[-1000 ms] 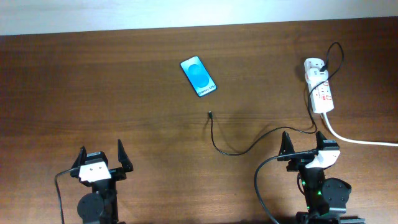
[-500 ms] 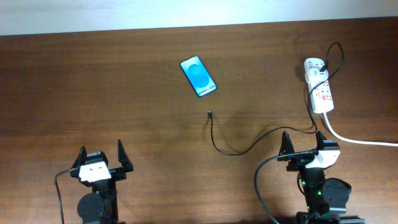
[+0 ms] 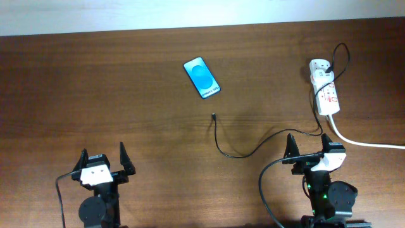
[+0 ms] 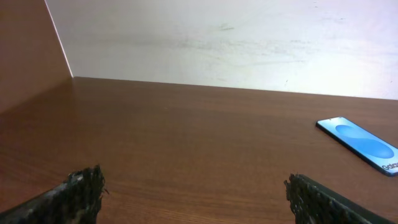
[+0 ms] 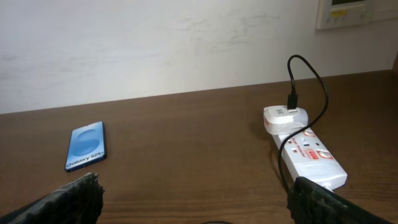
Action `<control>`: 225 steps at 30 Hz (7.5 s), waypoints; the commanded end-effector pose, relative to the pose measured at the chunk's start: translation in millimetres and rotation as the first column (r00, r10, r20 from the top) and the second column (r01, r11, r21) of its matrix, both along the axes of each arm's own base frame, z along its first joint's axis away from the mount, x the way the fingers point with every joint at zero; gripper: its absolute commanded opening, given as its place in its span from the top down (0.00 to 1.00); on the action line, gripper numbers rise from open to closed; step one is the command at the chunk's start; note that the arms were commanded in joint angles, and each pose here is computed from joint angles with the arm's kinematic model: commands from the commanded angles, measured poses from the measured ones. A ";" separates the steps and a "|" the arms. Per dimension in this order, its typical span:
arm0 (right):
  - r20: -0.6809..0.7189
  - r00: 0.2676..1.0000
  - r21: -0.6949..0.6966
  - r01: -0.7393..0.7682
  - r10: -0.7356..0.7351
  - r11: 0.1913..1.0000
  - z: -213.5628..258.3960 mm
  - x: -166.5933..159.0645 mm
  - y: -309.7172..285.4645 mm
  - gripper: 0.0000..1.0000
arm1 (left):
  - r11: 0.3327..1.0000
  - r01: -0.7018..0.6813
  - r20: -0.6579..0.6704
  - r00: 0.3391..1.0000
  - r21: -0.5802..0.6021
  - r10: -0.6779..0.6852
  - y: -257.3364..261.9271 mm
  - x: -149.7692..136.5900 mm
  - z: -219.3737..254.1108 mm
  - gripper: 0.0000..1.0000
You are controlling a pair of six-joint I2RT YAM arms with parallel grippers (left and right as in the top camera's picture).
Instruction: Plug charger to phone and switch on socket
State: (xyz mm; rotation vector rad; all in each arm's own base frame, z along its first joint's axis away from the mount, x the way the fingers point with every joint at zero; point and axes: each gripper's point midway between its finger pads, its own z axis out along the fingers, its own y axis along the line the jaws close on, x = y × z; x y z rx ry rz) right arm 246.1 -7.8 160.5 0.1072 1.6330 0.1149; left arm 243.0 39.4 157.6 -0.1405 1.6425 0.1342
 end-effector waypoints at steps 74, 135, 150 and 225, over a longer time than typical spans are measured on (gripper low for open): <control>-0.002 1.000 0.004 0.006 -0.006 1.000 -1.9 -0.3 -0.3 0.02 | 0.788 0.400 -0.400 0.700 -0.468 -0.592 -225.9 116.8 154.7 0.00; -0.002 1.000 0.004 0.006 -0.006 1.000 -1.9 -0.3 -0.3 0.01 | 0.939 -0.183 -0.796 0.590 -0.291 -0.131 -287.4 279.3 -181.2 0.01; -0.002 1.000 0.004 0.006 -0.006 1.000 -1.9 -0.3 -0.3 0.01 | 0.958 -0.168 -0.846 0.521 -0.233 -0.114 -298.5 256.9 -227.2 0.00; -0.002 1.000 0.004 0.006 -0.006 1.000 -1.9 -0.3 -0.3 0.01 | 0.985 -0.145 -0.994 -0.068 0.092 0.082 -237.4 132.8 -200.5 0.01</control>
